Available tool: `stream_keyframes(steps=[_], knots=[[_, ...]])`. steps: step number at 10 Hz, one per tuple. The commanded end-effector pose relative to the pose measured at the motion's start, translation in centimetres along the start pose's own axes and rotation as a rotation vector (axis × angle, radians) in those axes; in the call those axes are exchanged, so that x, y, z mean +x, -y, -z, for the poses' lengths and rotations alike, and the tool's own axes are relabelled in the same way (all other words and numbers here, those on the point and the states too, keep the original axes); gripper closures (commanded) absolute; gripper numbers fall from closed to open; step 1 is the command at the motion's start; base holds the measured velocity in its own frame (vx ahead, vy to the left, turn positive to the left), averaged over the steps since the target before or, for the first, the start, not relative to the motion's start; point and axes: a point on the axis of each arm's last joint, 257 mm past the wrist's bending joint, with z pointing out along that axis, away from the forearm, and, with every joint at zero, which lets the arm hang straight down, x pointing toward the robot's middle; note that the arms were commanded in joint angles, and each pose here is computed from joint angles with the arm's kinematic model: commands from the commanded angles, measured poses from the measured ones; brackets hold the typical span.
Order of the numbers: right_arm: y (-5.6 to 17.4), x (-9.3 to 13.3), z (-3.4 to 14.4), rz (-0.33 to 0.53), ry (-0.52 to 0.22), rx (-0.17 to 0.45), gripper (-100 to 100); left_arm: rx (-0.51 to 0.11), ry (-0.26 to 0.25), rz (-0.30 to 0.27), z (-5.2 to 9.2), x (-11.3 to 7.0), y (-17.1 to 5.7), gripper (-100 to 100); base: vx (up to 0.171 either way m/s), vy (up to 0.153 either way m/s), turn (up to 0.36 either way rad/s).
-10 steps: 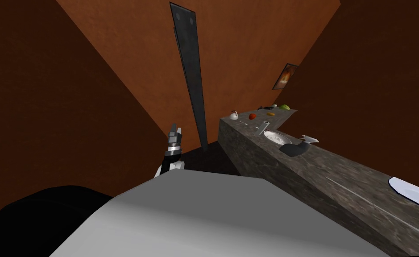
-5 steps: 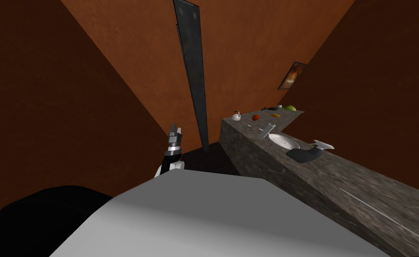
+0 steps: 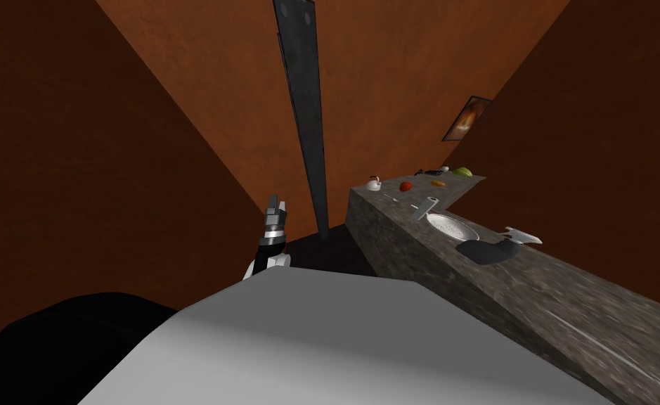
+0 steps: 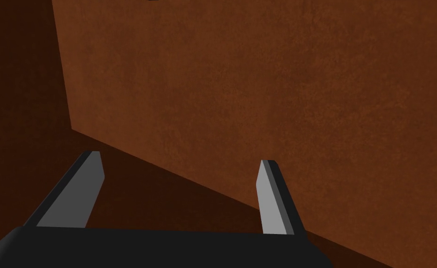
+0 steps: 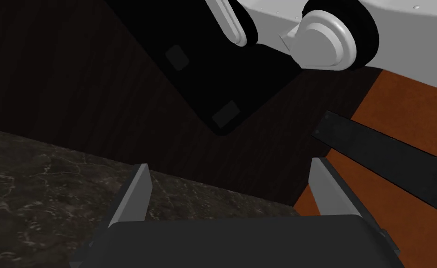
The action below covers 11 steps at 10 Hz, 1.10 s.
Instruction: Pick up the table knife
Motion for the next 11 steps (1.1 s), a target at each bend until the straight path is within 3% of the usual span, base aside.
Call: stream_keyframes(steps=[1,4,8,9,10,11], knots=[[2.5,0.1,1.4,0.047,-0.034,0.047,-100,0.000,0.000,0.000,0.0,0.0,0.0,0,0.029,-0.047,0.024],[6.9,1.3,4.5,0.165,-0.120,0.152,-100,0.000,0.000,0.000,0.0,0.0,0.0,0,0.034,-0.058,0.014],[11.6,0.2,8.8,0.324,-0.213,0.265,-100,0.000,0.000,0.000,0.0,0.0,0.0,0,0.027,-0.076,0.006],[11.9,-0.2,9.3,0.336,-0.219,0.274,-100,0.000,0.000,0.000,0.0,0.0,0.0,0,0.020,-0.081,0.007],[13.5,-0.8,10.9,0.403,-0.254,0.315,-100,0.000,0.000,0.000,0.0,0.0,0.0,0,0.027,-0.093,-0.001],[13.6,-1.0,11.2,0.410,-0.258,0.320,-100,0.000,0.000,0.000,0.0,0.0,0.0,0,0.031,-0.094,0.006]])
